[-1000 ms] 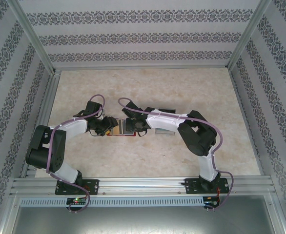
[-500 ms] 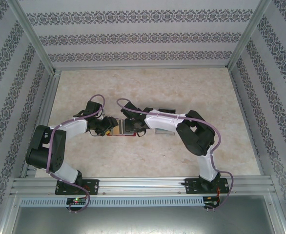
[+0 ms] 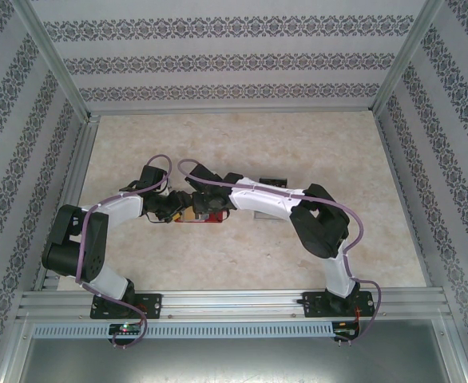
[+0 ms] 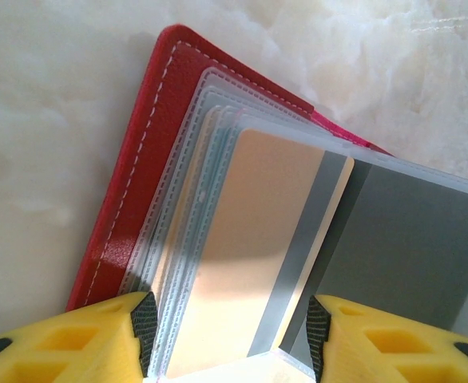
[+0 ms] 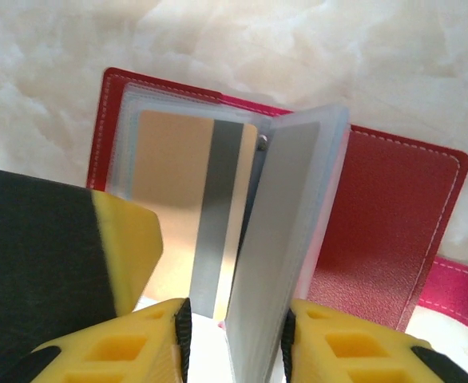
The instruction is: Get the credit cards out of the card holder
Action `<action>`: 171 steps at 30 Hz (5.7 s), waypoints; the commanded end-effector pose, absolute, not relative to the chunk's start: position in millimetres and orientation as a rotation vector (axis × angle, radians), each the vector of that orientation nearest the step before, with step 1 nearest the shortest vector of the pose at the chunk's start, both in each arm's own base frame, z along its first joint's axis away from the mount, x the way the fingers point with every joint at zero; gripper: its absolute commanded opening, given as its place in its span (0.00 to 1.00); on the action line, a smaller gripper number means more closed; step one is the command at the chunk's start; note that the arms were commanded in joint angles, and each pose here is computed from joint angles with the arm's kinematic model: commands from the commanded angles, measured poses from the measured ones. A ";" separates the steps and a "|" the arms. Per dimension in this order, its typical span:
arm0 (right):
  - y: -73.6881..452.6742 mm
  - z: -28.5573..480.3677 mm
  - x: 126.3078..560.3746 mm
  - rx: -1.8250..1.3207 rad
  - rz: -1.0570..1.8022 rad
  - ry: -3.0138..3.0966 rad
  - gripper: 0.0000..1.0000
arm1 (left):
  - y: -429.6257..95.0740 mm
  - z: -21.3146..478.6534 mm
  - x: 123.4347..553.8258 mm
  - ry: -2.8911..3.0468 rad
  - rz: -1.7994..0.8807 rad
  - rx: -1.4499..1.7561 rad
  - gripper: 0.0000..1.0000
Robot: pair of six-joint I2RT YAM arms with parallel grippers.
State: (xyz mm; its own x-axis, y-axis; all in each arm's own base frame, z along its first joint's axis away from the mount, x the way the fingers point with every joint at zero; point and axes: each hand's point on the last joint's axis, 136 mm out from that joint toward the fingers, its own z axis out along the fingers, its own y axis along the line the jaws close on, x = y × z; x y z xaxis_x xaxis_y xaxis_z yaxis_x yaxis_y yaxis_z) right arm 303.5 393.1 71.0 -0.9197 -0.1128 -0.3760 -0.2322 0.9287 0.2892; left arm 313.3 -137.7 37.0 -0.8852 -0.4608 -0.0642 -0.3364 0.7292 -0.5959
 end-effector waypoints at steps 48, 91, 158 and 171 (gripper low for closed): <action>388.9 53.5 305.6 -0.146 0.591 2.758 0.38 | -132.3 79.0 325.7 2.599 -0.961 -0.601 0.62; 350.3 9.9 297.2 -0.120 0.369 2.833 0.28 | -143.8 43.2 327.2 2.743 -0.788 -0.506 0.59; 301.4 47.0 300.7 0.101 0.387 2.704 0.34 | -250.2 93.5 346.7 2.577 -1.334 -0.274 0.69; 291.9 16.2 295.7 0.144 0.395 2.785 0.32 | -217.4 95.2 346.7 2.603 -1.157 -0.328 0.69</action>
State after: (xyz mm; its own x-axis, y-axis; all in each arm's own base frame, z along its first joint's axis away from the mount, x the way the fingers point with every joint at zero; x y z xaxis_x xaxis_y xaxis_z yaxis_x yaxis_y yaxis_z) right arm 299.6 293.5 32.3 -0.9310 0.1326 -0.3400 0.0290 0.9556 0.2933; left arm 344.3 -230.9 87.1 -0.9460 -0.3026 -0.1158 -0.1040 0.6220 -0.7761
